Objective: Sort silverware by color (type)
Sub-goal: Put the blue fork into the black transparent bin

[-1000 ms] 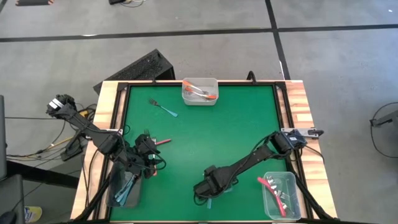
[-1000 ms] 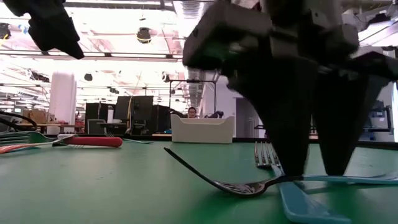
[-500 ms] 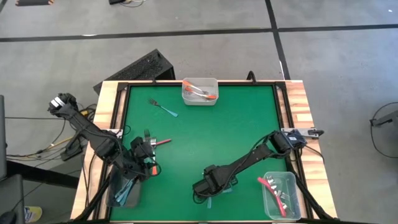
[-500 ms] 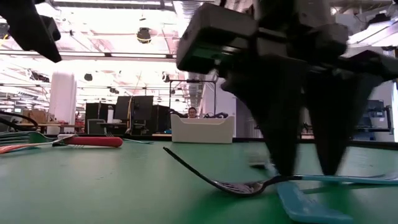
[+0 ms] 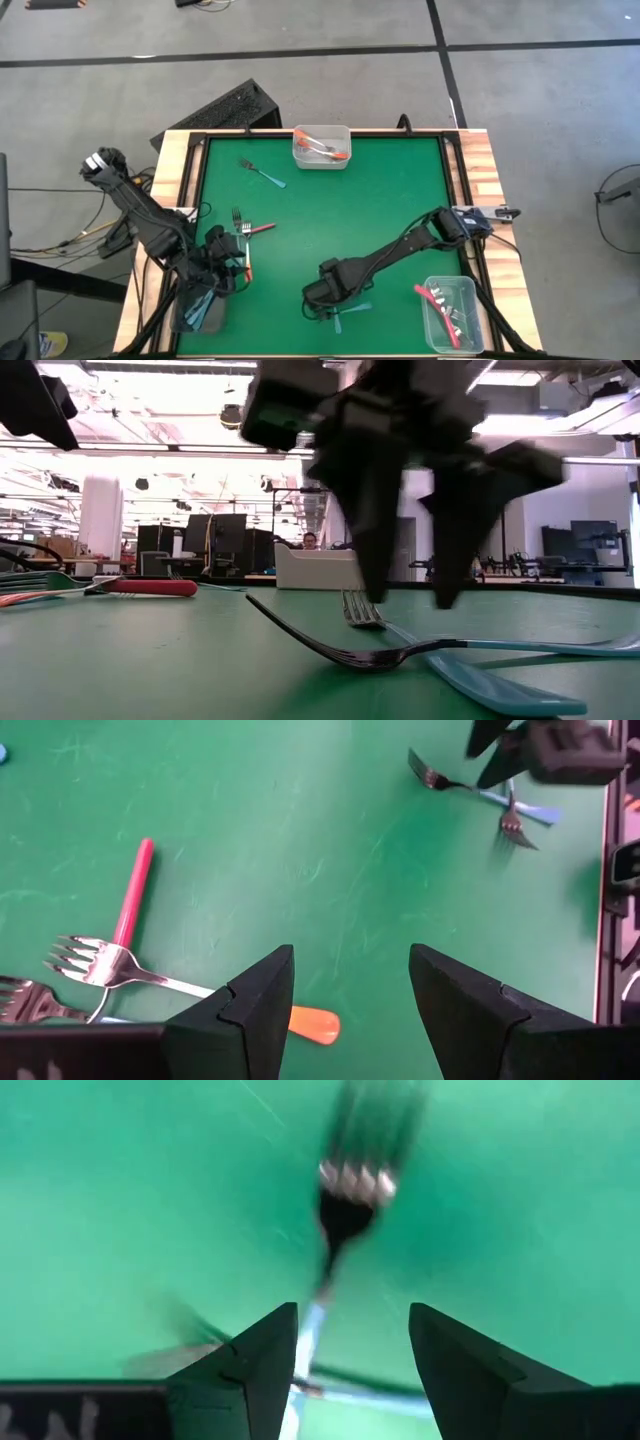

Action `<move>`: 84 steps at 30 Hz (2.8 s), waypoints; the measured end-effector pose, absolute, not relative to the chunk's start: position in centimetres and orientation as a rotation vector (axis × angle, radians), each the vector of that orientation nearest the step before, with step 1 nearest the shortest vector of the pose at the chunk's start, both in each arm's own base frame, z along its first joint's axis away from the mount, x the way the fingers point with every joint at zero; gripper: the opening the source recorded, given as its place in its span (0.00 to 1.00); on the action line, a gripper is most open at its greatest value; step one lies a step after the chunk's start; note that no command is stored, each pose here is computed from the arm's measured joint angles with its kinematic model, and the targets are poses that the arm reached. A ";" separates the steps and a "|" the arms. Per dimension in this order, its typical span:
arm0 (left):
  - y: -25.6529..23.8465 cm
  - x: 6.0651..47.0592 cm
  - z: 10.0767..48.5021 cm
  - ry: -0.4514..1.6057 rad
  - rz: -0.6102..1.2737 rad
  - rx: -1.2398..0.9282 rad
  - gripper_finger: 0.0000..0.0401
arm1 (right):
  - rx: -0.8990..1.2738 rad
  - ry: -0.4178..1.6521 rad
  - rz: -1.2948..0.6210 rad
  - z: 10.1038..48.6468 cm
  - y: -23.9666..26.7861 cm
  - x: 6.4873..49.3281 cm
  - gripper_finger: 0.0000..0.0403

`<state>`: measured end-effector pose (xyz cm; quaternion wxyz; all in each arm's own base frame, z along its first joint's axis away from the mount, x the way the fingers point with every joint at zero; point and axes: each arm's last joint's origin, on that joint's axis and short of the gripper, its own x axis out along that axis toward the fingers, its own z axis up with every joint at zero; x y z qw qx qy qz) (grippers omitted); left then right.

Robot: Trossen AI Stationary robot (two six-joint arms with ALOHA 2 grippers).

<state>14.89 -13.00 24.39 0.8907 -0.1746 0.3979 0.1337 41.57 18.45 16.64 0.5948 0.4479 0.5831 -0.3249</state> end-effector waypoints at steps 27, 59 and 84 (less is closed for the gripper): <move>-12.9 14.7 24.5 0.734 0.368 -0.420 0.47 | 0.925 1.372 -0.645 16.1 15.5 41.9 0.04; -7.1 16.1 30.3 0.293 0.447 -0.543 0.47 | 0.693 0.333 0.035 32.9 -0.4 47.0 0.03; -3.4 17.8 30.9 0.246 0.542 -0.597 0.01 | 0.673 0.275 0.117 33.6 -6.6 46.6 0.15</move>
